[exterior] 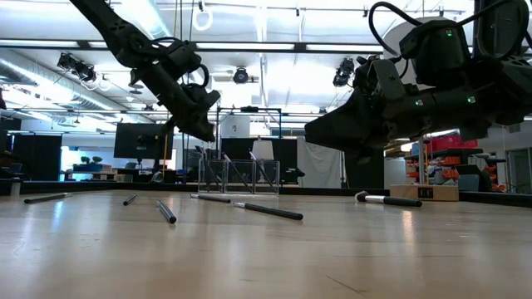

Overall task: Put items in baskets/containers
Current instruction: Put the black highlighter brush into the transparent organizer, then put the black eyeshadow brush into the transparent organizer

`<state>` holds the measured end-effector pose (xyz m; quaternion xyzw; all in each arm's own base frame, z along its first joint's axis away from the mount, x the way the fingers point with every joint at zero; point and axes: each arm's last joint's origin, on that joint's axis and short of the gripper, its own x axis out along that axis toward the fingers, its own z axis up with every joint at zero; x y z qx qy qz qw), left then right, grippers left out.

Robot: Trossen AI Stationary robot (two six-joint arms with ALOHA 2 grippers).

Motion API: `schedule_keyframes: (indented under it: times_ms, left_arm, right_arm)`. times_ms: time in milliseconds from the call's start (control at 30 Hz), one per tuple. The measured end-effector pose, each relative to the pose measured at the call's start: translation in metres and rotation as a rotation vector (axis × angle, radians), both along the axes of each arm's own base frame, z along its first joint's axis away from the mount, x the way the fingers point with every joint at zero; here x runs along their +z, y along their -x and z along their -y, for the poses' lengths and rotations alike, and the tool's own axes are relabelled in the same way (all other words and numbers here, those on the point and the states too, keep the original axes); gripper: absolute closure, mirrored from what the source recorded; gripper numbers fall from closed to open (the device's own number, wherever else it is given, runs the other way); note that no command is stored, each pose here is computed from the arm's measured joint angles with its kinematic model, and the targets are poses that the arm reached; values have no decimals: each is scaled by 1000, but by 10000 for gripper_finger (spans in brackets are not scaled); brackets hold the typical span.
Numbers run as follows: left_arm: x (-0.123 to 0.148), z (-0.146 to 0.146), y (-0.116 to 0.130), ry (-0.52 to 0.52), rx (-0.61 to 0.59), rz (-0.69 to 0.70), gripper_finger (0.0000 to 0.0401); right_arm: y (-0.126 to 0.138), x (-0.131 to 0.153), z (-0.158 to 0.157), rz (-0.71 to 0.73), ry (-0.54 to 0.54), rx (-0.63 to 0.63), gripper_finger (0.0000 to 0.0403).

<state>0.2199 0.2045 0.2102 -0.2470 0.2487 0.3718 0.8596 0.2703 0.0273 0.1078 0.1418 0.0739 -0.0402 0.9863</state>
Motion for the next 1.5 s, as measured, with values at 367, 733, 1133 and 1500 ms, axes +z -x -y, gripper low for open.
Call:
schedule_keyframes:
  times_ms: [367, 733, 1133, 1500]
  left_arm:
    - [-1, 0, 1, -1, 28, -24, 303]
    - [32, 8, 14, -131, 48, 26, 247]
    - [80, 83, 17, -340, -138, -7, 280]
    - [13, 178, -14, -413, -273, 167, 306]
  right_arm:
    - [0, 0, 0, 1, -15, -1, 274]
    - [0, 0, -1, 1, -27, -2, 274]
    - [1, -1, -9, -8, -22, 30, 274]
    - [5, -5, -5, -114, 24, -72, 271]
